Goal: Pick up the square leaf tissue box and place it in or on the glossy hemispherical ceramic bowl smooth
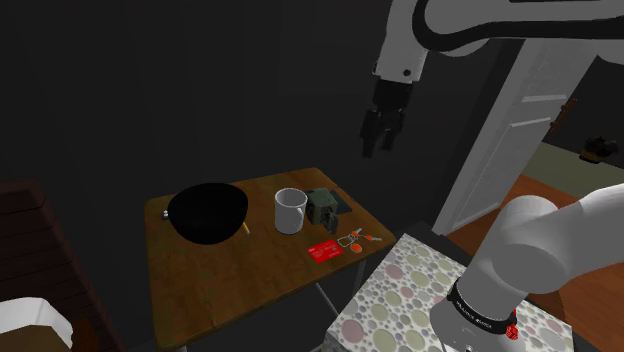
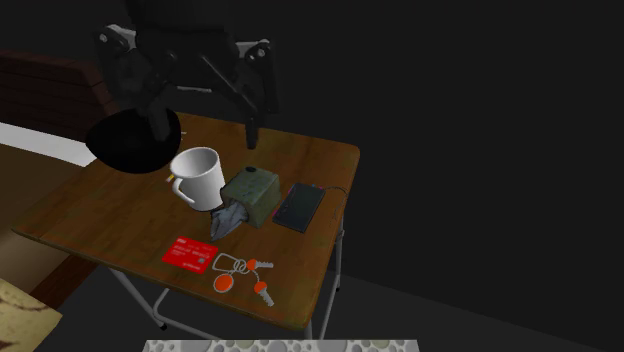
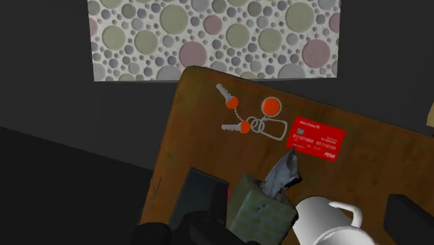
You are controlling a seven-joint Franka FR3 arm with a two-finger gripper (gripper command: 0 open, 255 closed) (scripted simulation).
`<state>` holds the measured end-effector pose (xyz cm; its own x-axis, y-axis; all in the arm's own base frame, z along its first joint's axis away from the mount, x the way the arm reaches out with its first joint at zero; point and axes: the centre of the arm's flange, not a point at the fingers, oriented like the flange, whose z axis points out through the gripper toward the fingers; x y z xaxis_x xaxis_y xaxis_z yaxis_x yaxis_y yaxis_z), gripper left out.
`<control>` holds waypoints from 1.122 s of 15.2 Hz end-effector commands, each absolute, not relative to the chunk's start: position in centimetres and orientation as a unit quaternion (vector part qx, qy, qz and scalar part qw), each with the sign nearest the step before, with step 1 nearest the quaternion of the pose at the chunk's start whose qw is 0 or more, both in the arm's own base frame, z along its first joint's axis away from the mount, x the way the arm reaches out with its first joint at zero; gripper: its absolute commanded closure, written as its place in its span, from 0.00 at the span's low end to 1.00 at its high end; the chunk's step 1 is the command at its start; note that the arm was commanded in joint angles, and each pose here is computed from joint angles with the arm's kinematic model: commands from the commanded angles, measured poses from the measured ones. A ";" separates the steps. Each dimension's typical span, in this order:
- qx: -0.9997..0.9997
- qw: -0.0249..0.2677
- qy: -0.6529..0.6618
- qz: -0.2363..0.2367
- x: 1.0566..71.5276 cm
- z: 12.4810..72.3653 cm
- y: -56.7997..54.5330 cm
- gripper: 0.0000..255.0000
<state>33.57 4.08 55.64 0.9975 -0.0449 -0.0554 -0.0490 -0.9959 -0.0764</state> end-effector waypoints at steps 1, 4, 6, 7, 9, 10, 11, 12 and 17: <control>-0.998 0.039 0.037 0.036 34.8 53.2 4.9 0.00; -0.996 0.038 0.055 0.052 36.8 49.7 5.9 0.00; -0.995 0.038 0.068 0.062 38.0 47.3 6.6 0.00; -0.994 0.037 0.074 0.067 38.6 46.1 6.9 0.00; -0.993 0.037 0.086 0.077 39.8 43.6 7.5 0.00; -0.992 0.037 0.093 0.082 40.3 42.4 7.8 0.00; -0.991 0.037 0.099 0.087 40.9 41.1 8.1 0.00; -0.990 0.036 0.105 0.092 41.5 39.9 8.3 0.00; -0.988 0.036 0.112 0.097 41.8 36.9 8.8 0.00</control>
